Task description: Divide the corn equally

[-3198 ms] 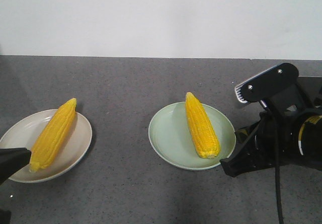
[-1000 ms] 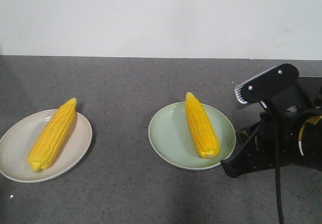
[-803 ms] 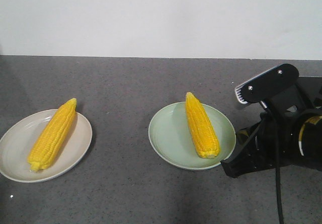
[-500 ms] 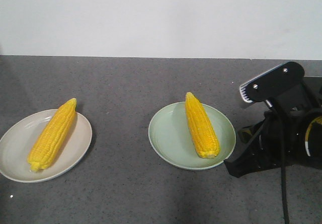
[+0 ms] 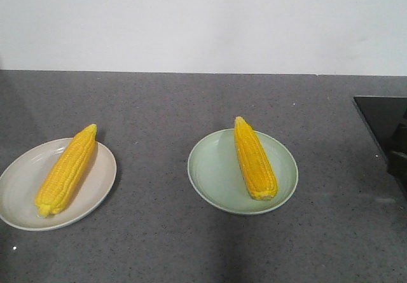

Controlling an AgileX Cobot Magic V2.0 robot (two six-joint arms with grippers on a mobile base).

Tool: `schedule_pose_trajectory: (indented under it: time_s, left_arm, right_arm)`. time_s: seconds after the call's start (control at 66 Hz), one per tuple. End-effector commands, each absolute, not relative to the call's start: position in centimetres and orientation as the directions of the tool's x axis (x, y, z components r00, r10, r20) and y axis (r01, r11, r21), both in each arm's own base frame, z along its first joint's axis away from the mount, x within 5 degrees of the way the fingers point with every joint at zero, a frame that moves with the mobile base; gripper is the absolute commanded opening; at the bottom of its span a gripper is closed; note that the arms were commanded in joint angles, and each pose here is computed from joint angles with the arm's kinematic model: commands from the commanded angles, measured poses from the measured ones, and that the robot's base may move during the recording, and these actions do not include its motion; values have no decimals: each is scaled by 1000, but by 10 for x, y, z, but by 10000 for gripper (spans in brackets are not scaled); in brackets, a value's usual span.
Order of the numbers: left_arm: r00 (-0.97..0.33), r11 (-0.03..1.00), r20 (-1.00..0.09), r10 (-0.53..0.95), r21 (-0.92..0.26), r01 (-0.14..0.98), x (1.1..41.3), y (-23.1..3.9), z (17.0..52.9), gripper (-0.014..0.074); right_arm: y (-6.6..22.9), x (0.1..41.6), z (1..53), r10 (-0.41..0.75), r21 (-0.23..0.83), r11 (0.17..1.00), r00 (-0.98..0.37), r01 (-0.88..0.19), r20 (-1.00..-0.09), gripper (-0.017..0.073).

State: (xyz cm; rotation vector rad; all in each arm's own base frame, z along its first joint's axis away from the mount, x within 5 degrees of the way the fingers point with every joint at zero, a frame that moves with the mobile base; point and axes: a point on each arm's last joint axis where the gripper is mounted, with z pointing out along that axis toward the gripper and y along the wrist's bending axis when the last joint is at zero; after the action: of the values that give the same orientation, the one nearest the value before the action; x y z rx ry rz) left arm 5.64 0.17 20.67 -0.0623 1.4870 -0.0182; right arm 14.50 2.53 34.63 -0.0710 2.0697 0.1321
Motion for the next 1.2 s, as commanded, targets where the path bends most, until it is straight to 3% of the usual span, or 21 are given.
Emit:
schedule_pose_trajectory:
  time_s: [0.0,0.258,0.47,0.727,1.0,1.182]
  left_arm:
    - [165,997,-984,-67,-71,-16,55,1,210,-7]
    - [165,997,-984,-67,-71,-16,55,1,210,-7]
    - [165,997,-984,-67,-71,-16,55,1,210,-7]
    - [165,997,-984,-67,-71,-16,55,1,210,-7]
    - [165,997,-984,-67,-71,-16,55,1,210,-7]
    - [165,997,-984,-67,-71,-16,55,1,210,-7]
  right_arm:
    - [14,130,348,33,59,995,-316,-76,-948,-2]
    - [-2,82,287,138,133,990,-136,44,-981,-2]
    - [-2,63,252,158,156,987,-54,45,-986,-2]
    - [-2,62,245,188,187,982,-26,37,-982,-2]
    - [-2,59,249,42,42,999,22,33,-999,-2]
    - [-2,53,252,15,18,999,71,35,-997,-2]
